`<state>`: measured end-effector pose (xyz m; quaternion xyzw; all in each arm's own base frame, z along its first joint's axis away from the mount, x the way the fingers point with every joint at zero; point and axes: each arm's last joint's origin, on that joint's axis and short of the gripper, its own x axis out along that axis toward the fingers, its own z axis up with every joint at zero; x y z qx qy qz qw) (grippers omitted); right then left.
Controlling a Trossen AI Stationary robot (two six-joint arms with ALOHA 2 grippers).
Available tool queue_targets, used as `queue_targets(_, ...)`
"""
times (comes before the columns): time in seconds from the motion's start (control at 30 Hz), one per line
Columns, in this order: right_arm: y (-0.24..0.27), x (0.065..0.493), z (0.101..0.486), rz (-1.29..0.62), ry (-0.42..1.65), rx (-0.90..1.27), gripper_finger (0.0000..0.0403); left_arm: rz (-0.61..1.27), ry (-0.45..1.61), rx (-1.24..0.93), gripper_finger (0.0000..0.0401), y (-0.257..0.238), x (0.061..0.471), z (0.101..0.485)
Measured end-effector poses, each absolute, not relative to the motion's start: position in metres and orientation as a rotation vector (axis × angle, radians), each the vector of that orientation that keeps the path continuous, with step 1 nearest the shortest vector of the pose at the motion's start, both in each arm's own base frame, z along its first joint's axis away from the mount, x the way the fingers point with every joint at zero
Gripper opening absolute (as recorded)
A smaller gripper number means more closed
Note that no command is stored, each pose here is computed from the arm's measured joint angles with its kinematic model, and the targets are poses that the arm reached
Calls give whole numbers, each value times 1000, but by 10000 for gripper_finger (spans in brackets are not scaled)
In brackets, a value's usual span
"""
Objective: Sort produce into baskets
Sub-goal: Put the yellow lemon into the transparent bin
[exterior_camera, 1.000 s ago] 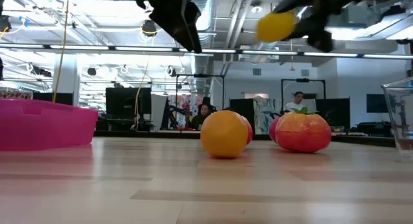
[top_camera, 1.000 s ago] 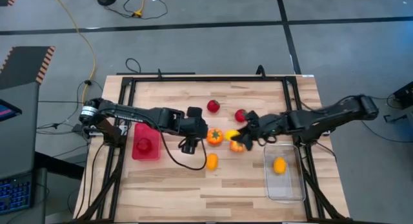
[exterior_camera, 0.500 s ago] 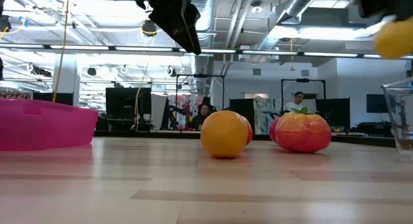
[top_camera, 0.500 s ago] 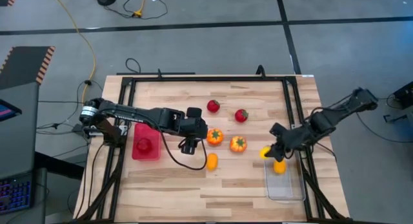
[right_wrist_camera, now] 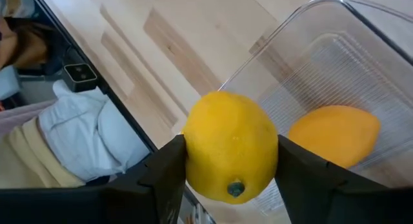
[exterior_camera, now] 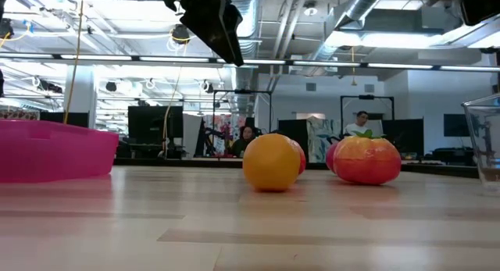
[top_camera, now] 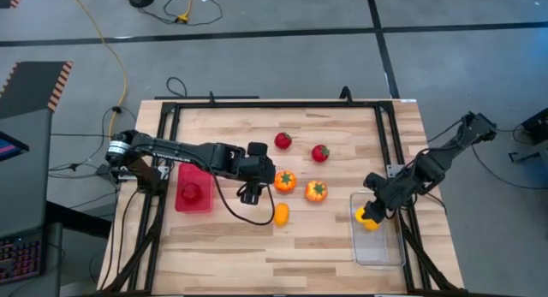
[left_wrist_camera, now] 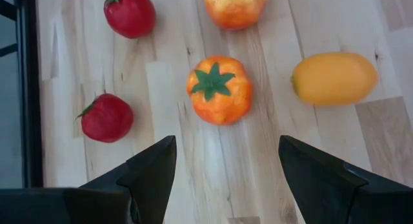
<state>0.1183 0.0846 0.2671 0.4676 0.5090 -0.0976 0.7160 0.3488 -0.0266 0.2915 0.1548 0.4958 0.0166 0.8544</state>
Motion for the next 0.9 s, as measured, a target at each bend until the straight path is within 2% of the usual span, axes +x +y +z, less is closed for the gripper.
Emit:
queue_targets(0.33, 85, 119, 267, -203, 1124, 1027, 246, 34, 1043, 325, 261, -27, 349, 291)
queue_targets(0.6, 85, 119, 267, -179, 1123, 990, 246, -77, 1025, 269, 261, -30, 351, 290)
queue_targets(0.9, 85, 119, 267, -178, 1123, 989, 246, -76, 1020, 268, 261, -30, 352, 290)
